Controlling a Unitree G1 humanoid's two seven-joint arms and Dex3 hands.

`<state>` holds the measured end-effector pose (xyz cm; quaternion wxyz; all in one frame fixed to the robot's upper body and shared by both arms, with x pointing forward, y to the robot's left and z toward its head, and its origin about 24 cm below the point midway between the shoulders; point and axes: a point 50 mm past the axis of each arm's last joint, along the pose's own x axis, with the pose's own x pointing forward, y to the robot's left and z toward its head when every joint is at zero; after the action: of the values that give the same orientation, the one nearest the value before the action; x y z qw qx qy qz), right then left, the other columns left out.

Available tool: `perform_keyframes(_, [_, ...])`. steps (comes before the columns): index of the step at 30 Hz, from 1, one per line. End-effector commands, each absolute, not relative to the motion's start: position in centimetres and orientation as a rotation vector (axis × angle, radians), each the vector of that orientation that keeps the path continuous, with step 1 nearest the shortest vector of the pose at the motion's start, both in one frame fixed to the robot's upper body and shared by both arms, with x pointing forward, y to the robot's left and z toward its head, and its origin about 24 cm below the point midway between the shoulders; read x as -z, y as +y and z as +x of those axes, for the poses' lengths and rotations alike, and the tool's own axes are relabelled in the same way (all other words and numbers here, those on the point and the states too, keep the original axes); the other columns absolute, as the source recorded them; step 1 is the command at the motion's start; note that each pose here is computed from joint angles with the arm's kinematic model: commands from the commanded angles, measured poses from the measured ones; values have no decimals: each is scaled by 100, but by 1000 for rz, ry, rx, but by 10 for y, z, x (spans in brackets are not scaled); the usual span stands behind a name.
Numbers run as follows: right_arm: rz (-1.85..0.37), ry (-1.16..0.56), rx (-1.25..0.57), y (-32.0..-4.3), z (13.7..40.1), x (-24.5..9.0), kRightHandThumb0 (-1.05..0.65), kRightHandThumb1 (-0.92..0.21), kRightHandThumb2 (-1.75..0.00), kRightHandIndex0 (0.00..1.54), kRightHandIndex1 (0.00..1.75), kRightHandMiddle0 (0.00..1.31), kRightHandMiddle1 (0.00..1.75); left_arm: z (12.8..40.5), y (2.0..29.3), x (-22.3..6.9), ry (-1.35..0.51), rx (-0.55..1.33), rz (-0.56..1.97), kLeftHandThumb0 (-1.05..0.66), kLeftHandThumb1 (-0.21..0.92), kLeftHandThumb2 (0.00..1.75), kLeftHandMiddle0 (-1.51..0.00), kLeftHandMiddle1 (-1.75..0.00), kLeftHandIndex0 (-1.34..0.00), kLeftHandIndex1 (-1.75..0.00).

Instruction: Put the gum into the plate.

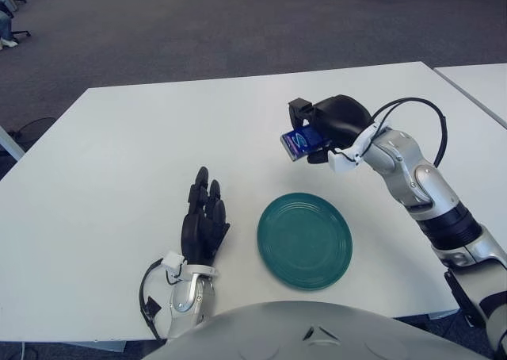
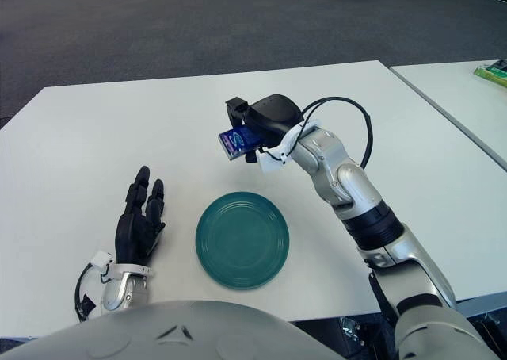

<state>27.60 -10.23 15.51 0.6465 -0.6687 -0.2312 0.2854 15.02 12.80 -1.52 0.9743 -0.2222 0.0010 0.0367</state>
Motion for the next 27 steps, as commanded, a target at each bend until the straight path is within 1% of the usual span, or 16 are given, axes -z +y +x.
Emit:
perform_keyframes(1, [-1522,-525,-730,-106,259,-163,-45,-40,-121,104,175,54,175,144,113,46,163,-128,-551,-96,92,48,-7,0,0,-31])
perform_keyframes(4, [-1541,-493,-830,-105,244,-164,-45,-42,-119,102,175,53,175,144,114,45,167,-129,-562,-94,92,50,-6,0,0,-30])
perform_keyframes(8, [-1595,-480,-914,-104,232,-166,-44,-42,-118,99,175,53,175,143,115,46,171,-125,-572,-91,92,51,-7,0,0,-31])
perform_keyframes(11, [-1623,-465,-962,-104,224,-164,-44,-44,-117,93,175,52,175,142,116,45,172,-115,-565,-88,92,58,-7,0,0,-28])
perform_keyframes(15, [-1613,-437,-1002,-105,216,-161,-43,-46,-113,90,175,50,175,142,116,44,171,-104,-581,-86,92,64,-7,0,0,-27])
perform_keyframes(22, [-1686,-384,-1105,-101,205,-155,-42,-52,-106,85,175,45,175,143,114,42,169,-54,-661,-90,92,74,-5,0,0,-24])
perform_keyframes(26, [-1680,-348,-1135,-99,200,-149,-41,-55,-102,83,175,44,175,142,114,40,165,-27,-661,-93,92,77,-4,0,0,-22])
perform_keyframes(27, [-1676,-338,-1145,-98,199,-148,-41,-57,-99,81,175,42,175,142,114,40,163,-18,-656,-94,92,79,-3,0,0,-21])
